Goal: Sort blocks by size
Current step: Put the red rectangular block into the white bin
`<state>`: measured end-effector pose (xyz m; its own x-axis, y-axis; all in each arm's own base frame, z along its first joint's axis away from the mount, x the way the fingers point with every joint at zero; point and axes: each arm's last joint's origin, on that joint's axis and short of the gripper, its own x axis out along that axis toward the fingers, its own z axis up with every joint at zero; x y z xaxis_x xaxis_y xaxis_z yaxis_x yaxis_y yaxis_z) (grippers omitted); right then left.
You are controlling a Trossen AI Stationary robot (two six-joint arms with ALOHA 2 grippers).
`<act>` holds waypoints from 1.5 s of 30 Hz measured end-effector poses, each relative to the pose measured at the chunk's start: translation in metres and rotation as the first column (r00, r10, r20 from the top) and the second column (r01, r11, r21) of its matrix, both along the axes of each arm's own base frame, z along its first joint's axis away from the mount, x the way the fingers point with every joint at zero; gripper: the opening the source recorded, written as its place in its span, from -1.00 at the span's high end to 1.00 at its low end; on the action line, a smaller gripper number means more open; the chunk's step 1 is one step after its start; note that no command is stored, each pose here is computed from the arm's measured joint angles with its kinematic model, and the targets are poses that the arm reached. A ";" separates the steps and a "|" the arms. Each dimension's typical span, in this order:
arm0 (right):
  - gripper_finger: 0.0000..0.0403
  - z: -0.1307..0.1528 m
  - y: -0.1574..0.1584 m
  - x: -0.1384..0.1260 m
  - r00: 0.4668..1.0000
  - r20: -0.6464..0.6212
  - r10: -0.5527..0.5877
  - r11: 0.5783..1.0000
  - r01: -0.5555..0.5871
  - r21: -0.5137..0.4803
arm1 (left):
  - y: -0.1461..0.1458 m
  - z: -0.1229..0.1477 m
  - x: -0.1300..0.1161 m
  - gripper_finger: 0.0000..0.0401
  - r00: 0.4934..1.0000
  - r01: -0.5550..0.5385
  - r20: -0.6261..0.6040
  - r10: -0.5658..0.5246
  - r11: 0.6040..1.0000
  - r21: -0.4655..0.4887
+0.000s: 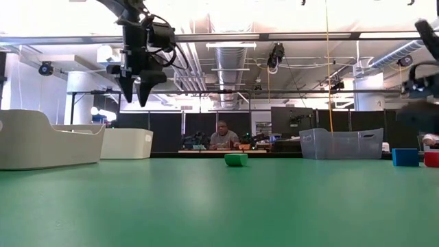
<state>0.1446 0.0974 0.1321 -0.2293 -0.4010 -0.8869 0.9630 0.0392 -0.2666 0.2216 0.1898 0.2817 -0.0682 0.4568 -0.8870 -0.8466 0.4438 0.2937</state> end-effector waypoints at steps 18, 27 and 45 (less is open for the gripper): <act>0.75 -0.003 0.000 0.004 0.984 0.028 0.177 0.981 -0.179 0.081 | -0.140 -0.017 0.002 -0.31 0.464 0.464 0.609 -0.644 0.762 0.452; 0.75 0.059 0.032 0.063 0.681 0.284 0.675 0.729 -0.675 -0.114 | -0.229 -0.036 0.004 -0.31 -0.039 0.394 0.645 -0.763 0.582 0.712; 0.73 0.136 0.065 0.135 0.006 0.169 0.986 0.138 -0.608 -0.782 | -0.288 -0.063 0.096 -0.31 -0.269 0.266 0.581 -0.769 0.520 0.812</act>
